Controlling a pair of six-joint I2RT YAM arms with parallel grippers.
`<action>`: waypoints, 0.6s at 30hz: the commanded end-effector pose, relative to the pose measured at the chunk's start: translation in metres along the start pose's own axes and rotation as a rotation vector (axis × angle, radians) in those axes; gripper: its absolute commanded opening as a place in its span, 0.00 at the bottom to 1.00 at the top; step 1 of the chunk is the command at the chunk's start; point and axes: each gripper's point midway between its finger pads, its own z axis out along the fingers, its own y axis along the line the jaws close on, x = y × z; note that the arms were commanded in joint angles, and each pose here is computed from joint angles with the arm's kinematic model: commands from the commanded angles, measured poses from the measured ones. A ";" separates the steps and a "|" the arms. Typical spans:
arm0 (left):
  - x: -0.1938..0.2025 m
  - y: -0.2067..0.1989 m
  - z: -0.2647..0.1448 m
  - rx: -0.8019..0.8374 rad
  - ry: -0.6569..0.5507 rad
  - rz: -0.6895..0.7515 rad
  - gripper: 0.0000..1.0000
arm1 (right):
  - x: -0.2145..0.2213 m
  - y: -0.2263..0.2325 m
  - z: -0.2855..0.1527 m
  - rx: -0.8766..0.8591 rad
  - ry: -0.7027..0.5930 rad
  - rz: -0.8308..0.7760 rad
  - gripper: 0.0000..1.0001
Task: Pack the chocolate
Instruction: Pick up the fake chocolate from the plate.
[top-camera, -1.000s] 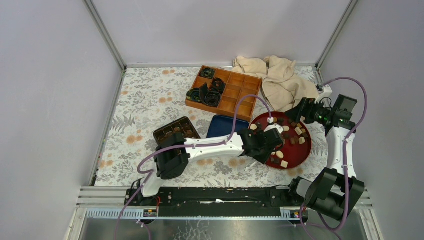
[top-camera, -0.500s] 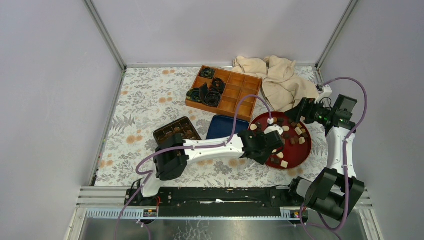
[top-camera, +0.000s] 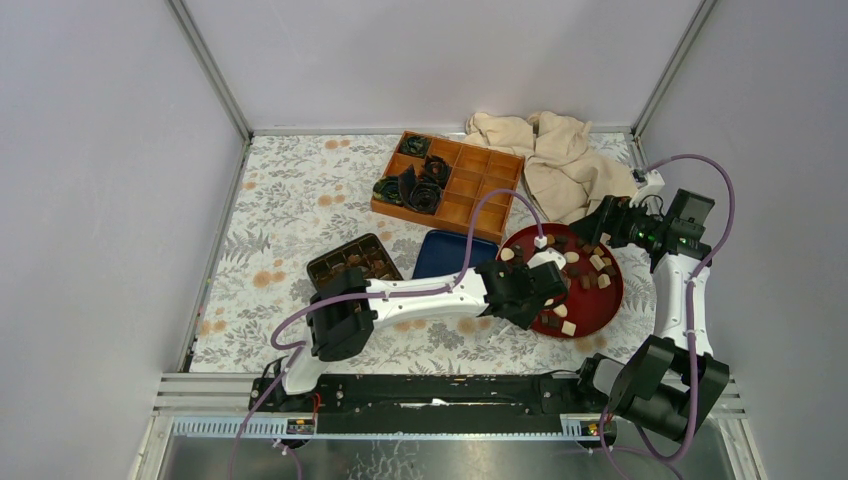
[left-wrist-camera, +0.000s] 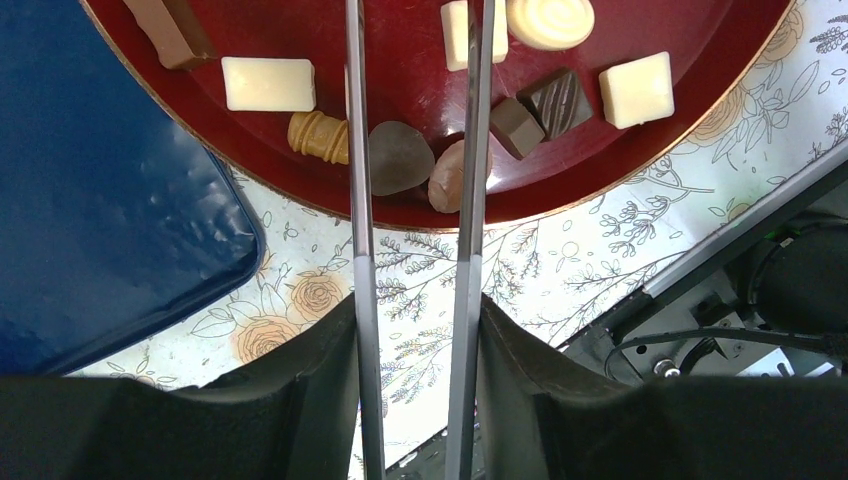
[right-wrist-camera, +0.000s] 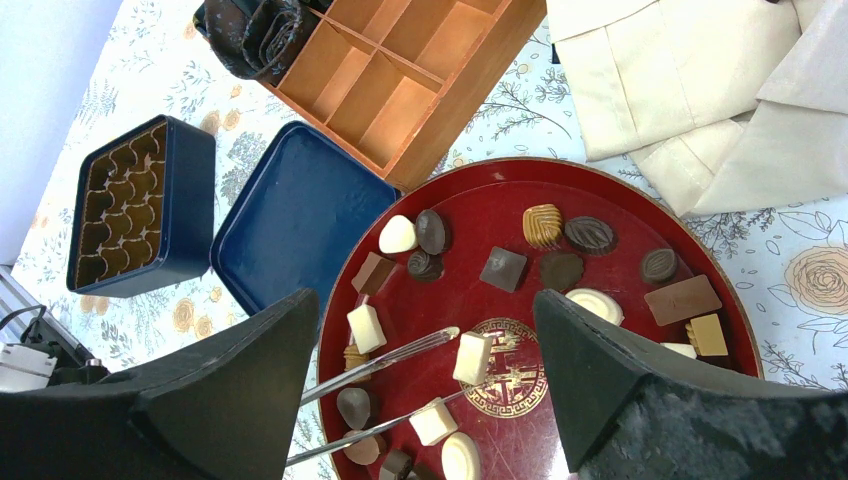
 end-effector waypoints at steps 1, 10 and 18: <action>-0.019 0.001 -0.012 0.017 -0.050 -0.021 0.47 | -0.008 0.006 -0.002 -0.026 -0.021 -0.016 0.86; -0.015 0.000 0.000 0.042 -0.017 -0.024 0.47 | -0.008 0.006 -0.003 -0.028 -0.021 -0.018 0.86; -0.020 0.012 0.003 0.024 -0.019 -0.026 0.47 | -0.008 0.007 -0.002 -0.031 -0.020 -0.016 0.86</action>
